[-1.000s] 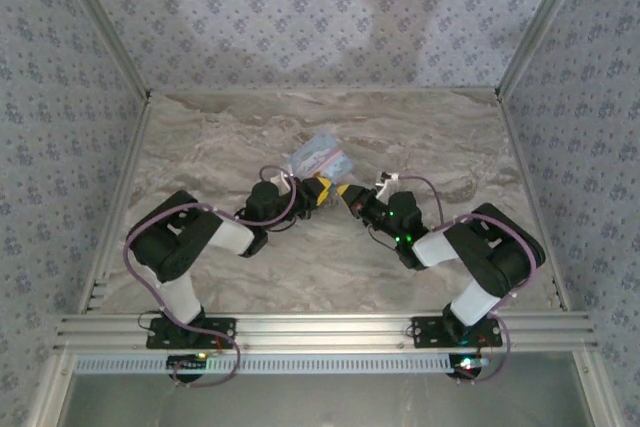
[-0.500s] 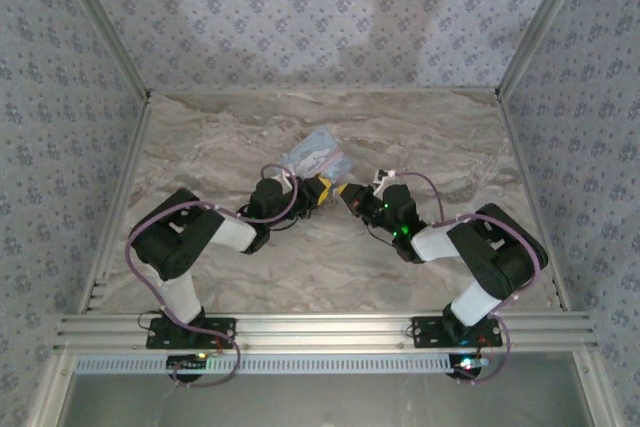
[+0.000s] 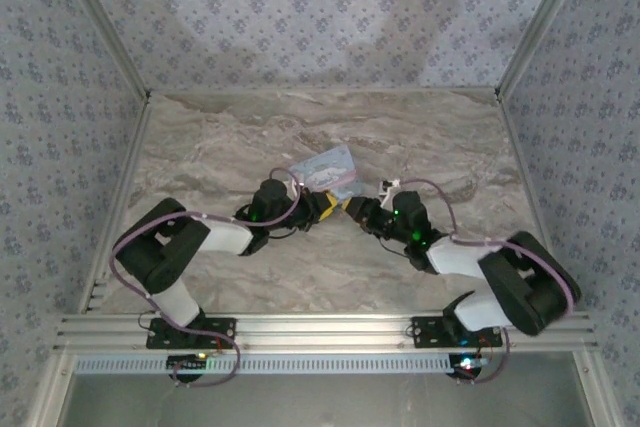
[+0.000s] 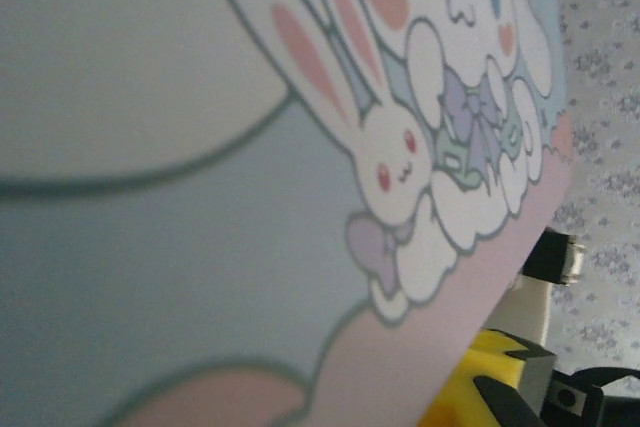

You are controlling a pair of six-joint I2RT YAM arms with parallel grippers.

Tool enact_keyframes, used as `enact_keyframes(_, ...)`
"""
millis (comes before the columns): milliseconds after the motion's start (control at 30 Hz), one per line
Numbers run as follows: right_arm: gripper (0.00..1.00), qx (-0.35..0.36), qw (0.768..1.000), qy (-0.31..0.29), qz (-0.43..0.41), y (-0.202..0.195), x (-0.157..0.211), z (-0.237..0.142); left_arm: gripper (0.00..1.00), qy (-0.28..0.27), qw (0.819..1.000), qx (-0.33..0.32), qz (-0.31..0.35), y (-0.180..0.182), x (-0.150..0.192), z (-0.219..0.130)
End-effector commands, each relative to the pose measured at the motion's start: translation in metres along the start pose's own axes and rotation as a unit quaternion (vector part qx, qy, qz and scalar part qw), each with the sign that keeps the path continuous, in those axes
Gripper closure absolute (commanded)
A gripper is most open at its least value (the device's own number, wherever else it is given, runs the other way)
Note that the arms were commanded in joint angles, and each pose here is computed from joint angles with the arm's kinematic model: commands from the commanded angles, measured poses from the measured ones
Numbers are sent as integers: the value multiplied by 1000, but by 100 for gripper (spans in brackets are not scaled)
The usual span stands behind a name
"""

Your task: Unlock the padlock with the key

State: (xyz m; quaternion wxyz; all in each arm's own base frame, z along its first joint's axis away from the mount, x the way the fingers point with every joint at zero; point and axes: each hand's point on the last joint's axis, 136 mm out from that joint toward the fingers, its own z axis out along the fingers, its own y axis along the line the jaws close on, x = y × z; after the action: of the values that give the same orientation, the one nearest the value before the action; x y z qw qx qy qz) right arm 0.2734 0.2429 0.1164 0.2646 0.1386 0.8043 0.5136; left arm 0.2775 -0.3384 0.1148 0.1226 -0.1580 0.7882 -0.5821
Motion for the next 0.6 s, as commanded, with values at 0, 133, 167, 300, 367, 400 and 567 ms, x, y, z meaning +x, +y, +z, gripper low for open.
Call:
enact_keyframes(0, 62, 90, 994, 41, -53, -31, 19, -22, 100, 15, 1000, -8, 23, -7, 4, -6)
enact_keyframes(133, 57, 155, 978, 51, -129, -36, 20, -52, 100, 16, 999, -24, 30, -6, 3, -9)
enact_keyframes(167, 57, 168, 972, 52, -152, -34, 19, -57, 100, 17, 999, -27, 30, -6, 3, -9)
enact_keyframes(300, 57, 197, 948, 68, -239, -23, 17, -69, 100, 21, 999, -30, 30, -7, 2, -9)
enact_keyframes(367, 56, 200, 936, 79, -279, -14, 20, -68, 100, 23, 999, -28, 30, -10, 2, -9)
enact_keyframes(400, 56, 198, 930, 86, -297, -10, 21, -66, 100, 24, 999, -27, 32, -11, 3, -8)
enact_keyframes(567, 52, 189, 903, 115, -369, 12, 34, -48, 100, 29, 999, -23, 32, -18, 3, -7)
